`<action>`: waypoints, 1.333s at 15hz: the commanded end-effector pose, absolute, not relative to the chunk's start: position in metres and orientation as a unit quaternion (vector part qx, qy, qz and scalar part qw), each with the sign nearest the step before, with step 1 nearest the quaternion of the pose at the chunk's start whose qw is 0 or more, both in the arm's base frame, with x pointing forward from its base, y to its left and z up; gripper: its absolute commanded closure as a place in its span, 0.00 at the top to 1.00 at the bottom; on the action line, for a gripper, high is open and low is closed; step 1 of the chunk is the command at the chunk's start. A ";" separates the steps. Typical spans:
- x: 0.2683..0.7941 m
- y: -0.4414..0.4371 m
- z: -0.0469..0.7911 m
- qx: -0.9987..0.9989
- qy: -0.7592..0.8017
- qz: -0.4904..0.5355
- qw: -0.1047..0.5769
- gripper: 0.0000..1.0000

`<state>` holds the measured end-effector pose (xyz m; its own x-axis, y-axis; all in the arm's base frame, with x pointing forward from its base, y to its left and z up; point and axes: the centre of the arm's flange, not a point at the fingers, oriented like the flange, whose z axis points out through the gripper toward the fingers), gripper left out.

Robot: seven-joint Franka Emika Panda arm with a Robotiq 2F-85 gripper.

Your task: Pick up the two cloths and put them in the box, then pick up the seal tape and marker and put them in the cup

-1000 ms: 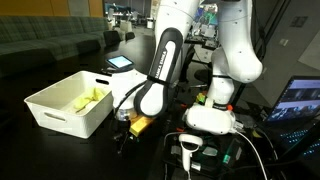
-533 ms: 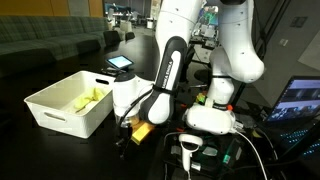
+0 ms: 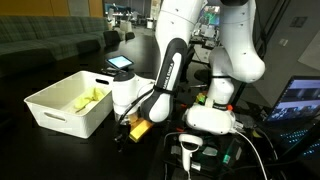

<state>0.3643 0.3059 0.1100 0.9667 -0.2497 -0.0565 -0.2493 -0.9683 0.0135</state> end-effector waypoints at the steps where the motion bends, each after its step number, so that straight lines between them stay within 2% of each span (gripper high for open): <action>1: 0.381 0.292 0.118 0.991 -0.130 -0.019 0.006 1.00; 11: 0.425 0.226 0.116 0.990 -0.136 -0.022 -0.008 1.00; 20: 0.428 0.216 0.113 0.997 -0.074 -0.030 -0.006 1.00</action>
<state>0.4269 0.2132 0.1107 0.9773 -0.2044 -0.0550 -0.2048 -0.9788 -0.0016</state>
